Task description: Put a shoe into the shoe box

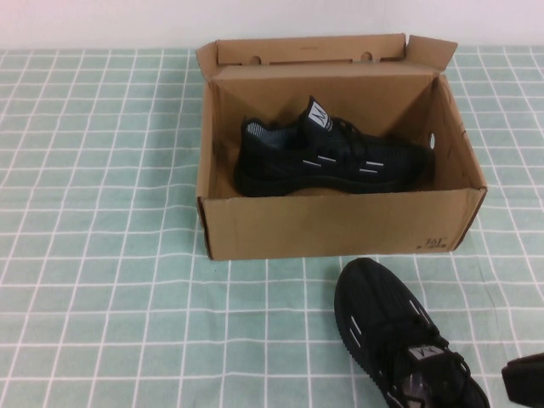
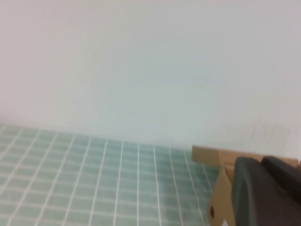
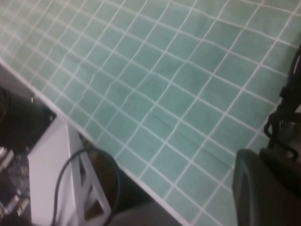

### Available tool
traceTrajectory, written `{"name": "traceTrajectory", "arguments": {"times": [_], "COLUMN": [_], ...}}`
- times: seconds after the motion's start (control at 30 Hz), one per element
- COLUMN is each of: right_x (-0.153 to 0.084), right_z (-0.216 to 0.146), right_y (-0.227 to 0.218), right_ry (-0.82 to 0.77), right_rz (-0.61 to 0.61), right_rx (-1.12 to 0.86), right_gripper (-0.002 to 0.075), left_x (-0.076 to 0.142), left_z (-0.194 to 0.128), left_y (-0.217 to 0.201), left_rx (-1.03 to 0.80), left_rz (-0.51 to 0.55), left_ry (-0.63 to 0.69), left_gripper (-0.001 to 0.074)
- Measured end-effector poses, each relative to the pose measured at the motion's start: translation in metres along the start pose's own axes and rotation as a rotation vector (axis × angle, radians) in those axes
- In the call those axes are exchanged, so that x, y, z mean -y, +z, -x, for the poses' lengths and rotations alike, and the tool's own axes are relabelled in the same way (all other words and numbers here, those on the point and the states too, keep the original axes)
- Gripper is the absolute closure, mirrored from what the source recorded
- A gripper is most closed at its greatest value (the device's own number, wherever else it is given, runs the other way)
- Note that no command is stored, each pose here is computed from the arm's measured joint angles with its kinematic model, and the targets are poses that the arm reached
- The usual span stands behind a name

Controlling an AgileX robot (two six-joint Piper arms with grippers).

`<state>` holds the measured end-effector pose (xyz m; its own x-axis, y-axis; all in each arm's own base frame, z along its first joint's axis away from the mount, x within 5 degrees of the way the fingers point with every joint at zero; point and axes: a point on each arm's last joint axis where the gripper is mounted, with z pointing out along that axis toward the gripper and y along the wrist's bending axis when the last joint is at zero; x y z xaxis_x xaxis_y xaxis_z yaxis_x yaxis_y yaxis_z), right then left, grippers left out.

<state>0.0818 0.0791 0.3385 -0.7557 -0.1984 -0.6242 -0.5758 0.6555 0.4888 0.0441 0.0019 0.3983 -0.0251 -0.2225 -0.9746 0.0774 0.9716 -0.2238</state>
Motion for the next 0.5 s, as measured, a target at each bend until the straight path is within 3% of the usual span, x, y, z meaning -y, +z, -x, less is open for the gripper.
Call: {"name": "traceTrajectory", "arguments": {"times": [0.3,0.5], "right_x": [-0.02,-0.029], "right_z": [0.054,0.068], "right_y": [-0.021,0.009], "right_ry": [-0.157,-0.175], "right_rz": [-0.165,-0.238], "right_rx": [-0.083,-0.22], "right_gripper": [0.0716,0.0715], "left_x": [0.003,0.004], "left_z": [-0.008,-0.014], "left_y": [0.024,0.04], "left_rx": [-0.115,-0.185], "left_rz": [0.002,0.016], "left_ry": [-0.04,-0.042], "left_gripper": [0.0735,0.0735]}}
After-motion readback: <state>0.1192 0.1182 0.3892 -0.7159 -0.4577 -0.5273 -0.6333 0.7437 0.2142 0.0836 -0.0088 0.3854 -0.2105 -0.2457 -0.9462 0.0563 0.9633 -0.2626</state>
